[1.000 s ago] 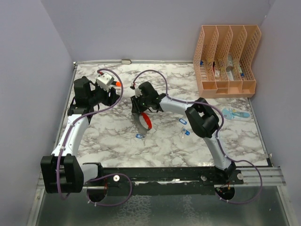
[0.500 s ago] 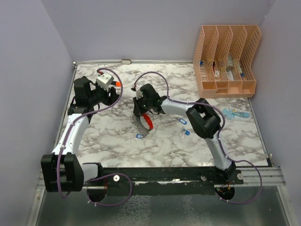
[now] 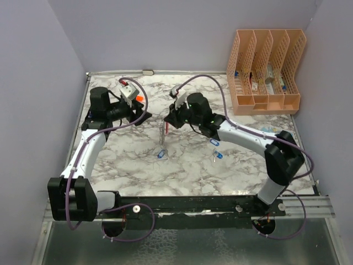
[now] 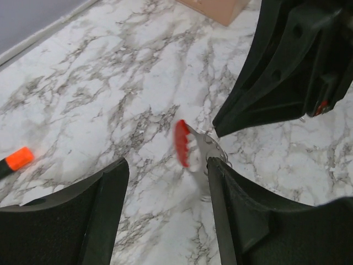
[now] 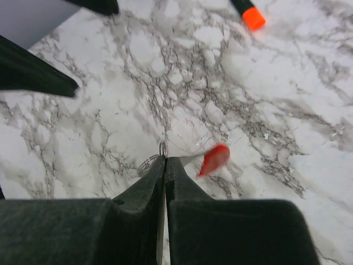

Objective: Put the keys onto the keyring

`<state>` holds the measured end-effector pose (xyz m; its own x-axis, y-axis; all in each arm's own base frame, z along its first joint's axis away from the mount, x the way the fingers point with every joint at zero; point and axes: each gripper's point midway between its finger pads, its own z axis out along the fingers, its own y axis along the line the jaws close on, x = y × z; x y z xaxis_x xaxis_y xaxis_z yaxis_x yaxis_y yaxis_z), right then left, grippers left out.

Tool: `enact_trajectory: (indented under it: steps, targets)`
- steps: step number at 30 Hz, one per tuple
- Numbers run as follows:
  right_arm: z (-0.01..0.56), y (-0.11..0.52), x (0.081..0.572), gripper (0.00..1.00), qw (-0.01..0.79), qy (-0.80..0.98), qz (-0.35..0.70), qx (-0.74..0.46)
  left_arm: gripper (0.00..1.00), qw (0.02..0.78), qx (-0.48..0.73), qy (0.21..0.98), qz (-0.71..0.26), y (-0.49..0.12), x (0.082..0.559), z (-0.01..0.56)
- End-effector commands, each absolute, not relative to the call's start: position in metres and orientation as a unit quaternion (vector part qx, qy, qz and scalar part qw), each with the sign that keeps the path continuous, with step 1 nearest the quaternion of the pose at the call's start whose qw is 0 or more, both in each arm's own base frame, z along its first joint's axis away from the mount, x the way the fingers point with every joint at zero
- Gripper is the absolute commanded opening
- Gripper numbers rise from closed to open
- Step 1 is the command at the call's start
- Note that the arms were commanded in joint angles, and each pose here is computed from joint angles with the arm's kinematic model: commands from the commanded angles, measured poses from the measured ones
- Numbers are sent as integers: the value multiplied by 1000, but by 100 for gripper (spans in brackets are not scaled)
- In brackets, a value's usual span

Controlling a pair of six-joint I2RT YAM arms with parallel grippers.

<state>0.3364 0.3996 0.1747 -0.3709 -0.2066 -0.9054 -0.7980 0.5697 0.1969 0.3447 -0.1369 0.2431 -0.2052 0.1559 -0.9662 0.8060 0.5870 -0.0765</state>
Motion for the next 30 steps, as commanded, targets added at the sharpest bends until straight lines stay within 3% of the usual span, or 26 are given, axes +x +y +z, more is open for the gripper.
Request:
enact_trajectory:
  steps: [1, 19, 30]
  targets:
    - [225, 391, 325, 1, 519, 714, 325, -340, 62, 527, 365, 691, -334, -160, 324, 242]
    - [279, 385, 277, 1, 551, 667, 354, -355, 70, 501, 443, 617, -414, -197, 286, 257]
    - [289, 393, 265, 1, 551, 659, 361, -362, 66, 497, 458, 607, -419, -203, 281, 259]
